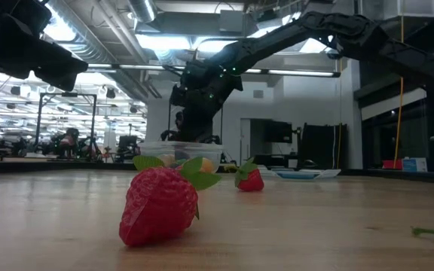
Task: Pick and placing Produce into tupperware
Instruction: Put the top right cherry into the transparent container, then put the top cherry into the transparent container
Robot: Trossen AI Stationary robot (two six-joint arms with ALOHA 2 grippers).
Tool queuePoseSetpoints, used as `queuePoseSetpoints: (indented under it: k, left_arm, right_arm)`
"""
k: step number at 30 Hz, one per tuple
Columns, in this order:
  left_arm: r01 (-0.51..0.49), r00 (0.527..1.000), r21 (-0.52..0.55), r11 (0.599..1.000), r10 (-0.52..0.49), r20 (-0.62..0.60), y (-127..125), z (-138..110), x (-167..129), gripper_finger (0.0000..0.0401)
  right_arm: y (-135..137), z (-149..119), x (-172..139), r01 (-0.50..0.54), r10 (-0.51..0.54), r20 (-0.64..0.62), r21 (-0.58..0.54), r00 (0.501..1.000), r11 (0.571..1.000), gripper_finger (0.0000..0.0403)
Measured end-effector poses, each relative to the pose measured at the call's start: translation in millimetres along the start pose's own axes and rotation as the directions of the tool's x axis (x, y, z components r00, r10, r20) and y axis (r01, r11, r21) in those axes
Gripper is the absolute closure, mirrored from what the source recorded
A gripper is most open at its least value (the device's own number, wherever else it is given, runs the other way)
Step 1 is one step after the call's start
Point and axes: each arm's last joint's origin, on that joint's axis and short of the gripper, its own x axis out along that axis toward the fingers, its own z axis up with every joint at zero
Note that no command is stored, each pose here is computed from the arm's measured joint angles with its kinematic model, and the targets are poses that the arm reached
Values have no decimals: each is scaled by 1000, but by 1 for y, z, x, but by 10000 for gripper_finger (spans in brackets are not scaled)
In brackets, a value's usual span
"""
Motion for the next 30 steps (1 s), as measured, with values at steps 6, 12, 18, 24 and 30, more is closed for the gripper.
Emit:
queuePoseSetpoints:
  k: [6, 12, 18, 24, 30]
  left_arm:
    - [0, 1000, 0, 1000, 0, 0, 0, 0, 0, 261]
    - [0, 1000, 0, 1000, 0, 0, 0, 0, 0, 261]
    - [0, 1000, 0, 1000, 0, 0, 0, 0, 0, 261]
    - [0, 1000, -5, 1000, 0, 0, 0, 0, 0, 261]
    - [0, 1000, -6, 1000, 0, 0, 0, 0, 0, 261]
  right_arm:
    - [0, 1, 0, 3, -3, 9, 28, 1000, 1000, 259]
    - [0, 1, 0, 3, -3, 8, 49, 1000, 999, 278]
    - [1, 7, -10, 5, -5, 6, 54, 1000, 999, 299]
    - [2, 21, -33, 68, -70, 25, 70, 997, 995, 343]
    - [7, 24, -36, 69, -71, 29, 61, 997, 996, 395]
